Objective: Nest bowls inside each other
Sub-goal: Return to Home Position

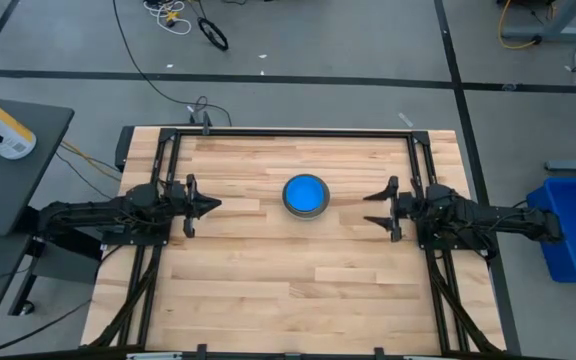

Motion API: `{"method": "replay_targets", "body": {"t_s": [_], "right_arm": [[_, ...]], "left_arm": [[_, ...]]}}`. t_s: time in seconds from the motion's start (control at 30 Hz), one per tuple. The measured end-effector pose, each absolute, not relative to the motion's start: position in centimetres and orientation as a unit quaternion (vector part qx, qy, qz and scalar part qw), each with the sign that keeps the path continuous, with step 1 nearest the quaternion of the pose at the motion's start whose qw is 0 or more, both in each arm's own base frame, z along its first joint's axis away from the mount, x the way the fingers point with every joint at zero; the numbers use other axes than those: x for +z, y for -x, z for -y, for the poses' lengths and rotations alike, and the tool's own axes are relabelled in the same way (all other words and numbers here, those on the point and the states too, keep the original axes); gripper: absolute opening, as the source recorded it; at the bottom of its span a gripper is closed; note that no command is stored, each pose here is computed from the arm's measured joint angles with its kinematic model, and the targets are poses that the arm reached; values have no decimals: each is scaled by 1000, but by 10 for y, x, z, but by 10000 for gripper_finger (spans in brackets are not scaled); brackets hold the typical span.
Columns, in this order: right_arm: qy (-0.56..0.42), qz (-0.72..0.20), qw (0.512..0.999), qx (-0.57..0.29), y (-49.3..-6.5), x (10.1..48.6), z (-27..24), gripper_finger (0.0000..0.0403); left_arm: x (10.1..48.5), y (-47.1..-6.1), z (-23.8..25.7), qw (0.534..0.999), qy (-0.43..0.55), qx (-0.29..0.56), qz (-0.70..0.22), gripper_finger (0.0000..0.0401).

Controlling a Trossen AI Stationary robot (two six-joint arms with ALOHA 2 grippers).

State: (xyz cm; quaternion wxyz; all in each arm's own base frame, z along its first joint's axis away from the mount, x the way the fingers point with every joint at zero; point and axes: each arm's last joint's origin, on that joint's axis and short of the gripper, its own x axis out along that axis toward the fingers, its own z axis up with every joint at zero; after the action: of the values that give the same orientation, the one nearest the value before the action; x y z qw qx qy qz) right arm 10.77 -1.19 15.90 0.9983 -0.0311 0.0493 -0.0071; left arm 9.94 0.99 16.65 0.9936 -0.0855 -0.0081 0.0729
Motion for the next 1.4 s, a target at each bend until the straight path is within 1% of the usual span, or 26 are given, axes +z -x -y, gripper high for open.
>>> {"method": "replay_targets", "body": {"t_s": [0.13,0.3,0.53,0.87,1.17,1.4], "right_arm": [[48,-48,997,-36,-108,160,14,275],[54,-83,991,-95,-106,154,17,264],[63,-87,991,-78,-106,153,16,246],[55,-88,991,-78,-107,152,16,226],[55,-88,992,-78,-107,152,16,211],[55,-88,992,-78,-107,152,16,198]], "left_arm": [[166,-99,-10,994,85,73,7,16],[166,-99,-10,994,82,73,7,16],[165,-100,-9,997,38,65,-5,16],[163,-101,-10,997,45,65,-15,16],[165,-101,-10,997,46,66,-3,16],[166,-101,-10,998,18,66,-1,16]]}}
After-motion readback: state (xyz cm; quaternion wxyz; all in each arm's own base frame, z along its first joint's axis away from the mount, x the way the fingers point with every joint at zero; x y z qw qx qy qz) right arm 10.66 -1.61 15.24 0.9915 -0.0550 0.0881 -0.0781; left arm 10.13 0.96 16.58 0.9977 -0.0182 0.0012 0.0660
